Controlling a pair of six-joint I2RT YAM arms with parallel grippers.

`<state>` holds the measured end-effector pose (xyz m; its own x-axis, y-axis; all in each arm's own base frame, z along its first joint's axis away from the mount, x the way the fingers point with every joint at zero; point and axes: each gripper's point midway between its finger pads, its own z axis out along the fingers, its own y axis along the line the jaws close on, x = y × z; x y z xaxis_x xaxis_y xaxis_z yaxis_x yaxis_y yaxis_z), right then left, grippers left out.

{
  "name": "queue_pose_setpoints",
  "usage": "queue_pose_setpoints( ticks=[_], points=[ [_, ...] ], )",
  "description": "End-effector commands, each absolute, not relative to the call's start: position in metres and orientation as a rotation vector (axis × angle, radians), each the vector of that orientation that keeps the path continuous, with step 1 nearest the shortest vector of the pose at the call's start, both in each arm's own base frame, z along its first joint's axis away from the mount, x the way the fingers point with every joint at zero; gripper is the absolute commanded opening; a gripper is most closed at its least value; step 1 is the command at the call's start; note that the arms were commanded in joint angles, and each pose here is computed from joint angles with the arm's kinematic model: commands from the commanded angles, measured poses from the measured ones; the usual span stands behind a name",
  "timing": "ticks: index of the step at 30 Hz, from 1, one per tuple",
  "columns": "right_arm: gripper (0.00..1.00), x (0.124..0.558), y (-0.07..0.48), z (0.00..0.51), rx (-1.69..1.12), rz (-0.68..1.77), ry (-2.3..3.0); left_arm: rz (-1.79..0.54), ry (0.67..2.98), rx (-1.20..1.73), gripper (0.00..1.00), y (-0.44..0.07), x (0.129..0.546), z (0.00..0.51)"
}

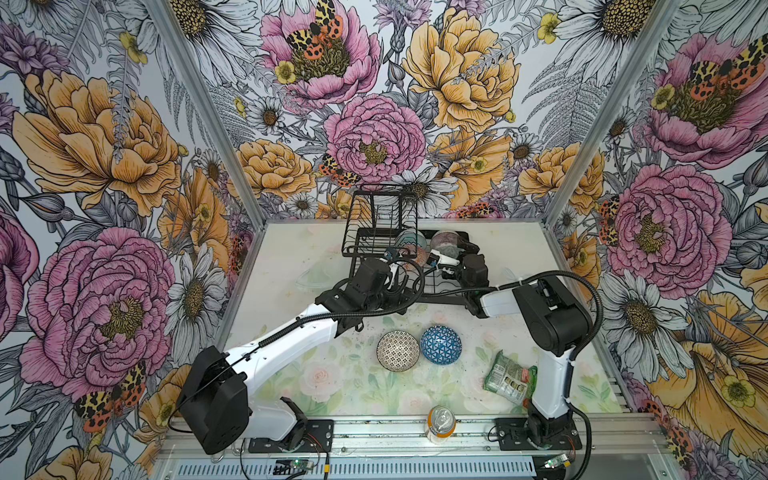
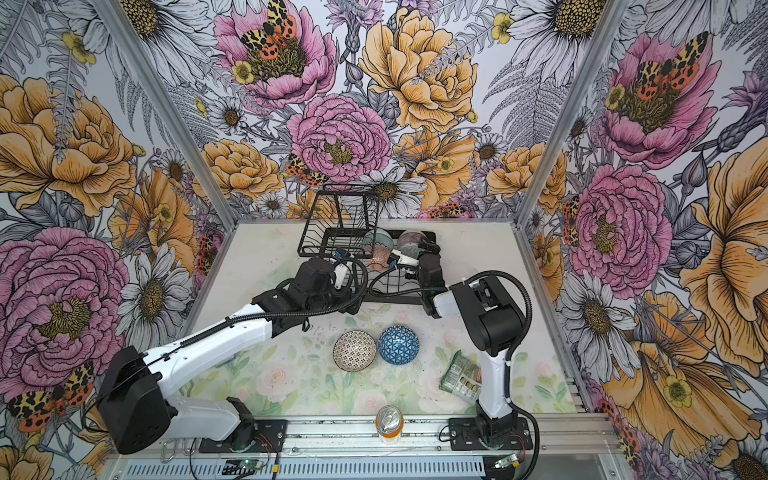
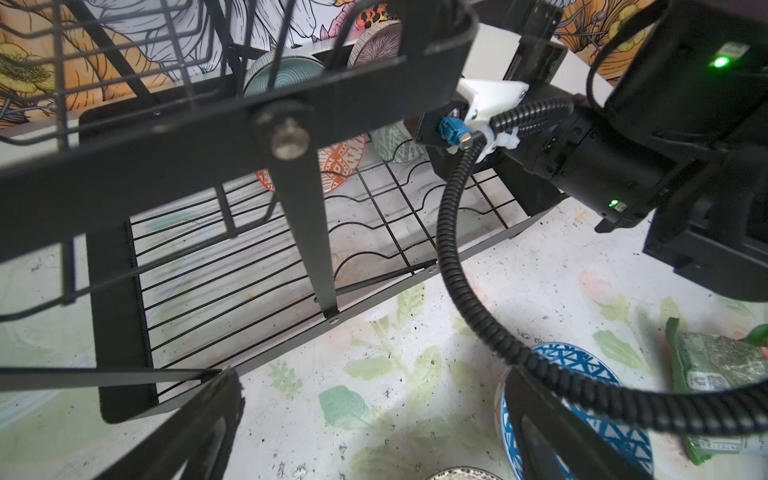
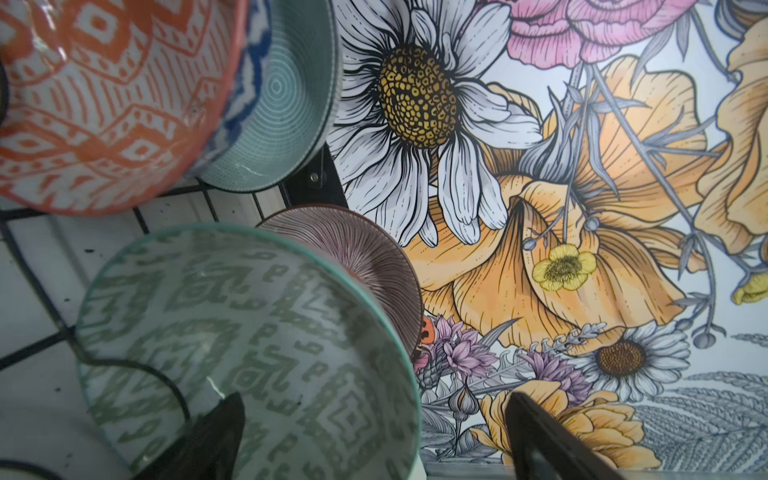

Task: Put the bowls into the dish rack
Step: 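Withdraw the right gripper from the rack while the left gripper moves to the brown-and-white bowl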

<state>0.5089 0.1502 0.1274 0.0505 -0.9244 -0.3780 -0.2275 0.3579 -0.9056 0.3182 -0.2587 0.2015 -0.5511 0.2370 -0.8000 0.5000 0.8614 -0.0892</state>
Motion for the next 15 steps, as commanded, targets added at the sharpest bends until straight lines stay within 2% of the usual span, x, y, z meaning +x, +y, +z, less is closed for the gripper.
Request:
queue_pose_setpoints(
  ticks=[1, 9, 13, 15],
  points=[
    [1.00, 0.497, 0.150, 0.166, -0.980, -0.688, 1.447, -0.433, 2.155, 0.499, 0.99, -0.256, 0.315, 0.209],
    [0.99, 0.453, 0.150, 0.196, -0.895, -0.530, 1.559, -0.437, 2.176, 0.468, 0.99, -0.249, 0.310, 0.204],
    [0.99, 0.430, 0.146, 0.210, -0.755, -0.355, 1.733, -0.408, 2.200, 0.435, 0.99, -0.240, 0.307, 0.200],
    [0.99, 0.425, 0.136, 0.217, -0.616, -0.342, 1.834, -0.399, 2.196, 0.418, 0.99, -0.235, 0.305, 0.202]
  ],
)
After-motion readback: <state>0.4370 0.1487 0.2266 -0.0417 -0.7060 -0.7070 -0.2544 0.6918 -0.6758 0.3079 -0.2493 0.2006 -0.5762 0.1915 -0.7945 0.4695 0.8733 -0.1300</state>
